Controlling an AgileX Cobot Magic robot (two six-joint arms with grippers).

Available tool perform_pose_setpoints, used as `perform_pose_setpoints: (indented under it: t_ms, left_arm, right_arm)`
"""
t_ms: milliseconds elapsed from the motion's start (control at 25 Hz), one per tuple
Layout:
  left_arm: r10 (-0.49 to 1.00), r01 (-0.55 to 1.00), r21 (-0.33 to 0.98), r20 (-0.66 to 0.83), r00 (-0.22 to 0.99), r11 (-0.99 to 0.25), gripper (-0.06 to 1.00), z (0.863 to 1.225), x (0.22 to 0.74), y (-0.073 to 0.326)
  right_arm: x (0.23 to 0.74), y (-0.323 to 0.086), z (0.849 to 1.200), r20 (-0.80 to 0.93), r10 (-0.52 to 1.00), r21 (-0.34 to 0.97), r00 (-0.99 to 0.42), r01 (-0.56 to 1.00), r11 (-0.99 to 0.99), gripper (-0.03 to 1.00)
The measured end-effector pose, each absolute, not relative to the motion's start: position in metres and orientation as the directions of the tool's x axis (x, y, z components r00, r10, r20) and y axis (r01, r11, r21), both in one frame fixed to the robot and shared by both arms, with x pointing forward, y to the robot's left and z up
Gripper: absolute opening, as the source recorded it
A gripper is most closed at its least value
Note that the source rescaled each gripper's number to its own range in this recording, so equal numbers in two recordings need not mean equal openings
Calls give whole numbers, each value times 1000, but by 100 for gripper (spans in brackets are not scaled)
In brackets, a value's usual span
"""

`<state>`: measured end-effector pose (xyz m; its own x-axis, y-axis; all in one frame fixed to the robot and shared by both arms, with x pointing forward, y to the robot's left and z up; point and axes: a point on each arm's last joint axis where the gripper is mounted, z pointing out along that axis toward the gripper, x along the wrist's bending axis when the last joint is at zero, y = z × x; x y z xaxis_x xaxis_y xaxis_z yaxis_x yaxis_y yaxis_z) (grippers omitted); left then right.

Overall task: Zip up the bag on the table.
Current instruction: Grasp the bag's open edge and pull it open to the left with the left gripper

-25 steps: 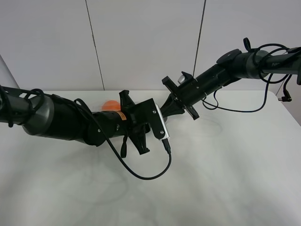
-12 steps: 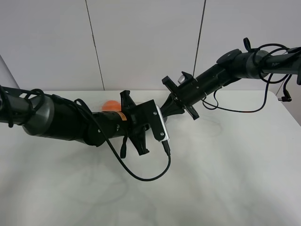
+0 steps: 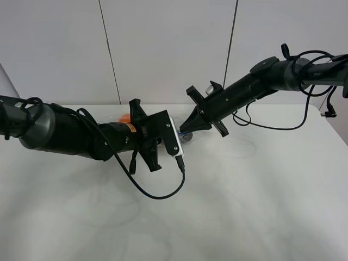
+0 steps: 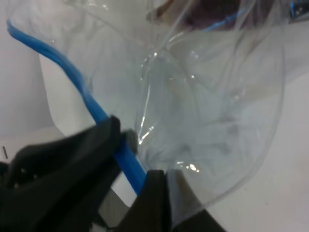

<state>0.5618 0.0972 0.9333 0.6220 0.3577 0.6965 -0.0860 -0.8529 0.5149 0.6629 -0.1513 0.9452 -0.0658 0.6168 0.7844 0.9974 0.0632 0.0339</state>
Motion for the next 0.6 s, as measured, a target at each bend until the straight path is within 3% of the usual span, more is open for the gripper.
perform_pose_setpoints:
  t_ms: [600]
  left_arm:
    - [426, 25, 474, 767, 479, -880, 0, 939, 600, 168]
  right_arm:
    - [664, -150, 947, 800, 597, 31, -51, 999, 43, 0]
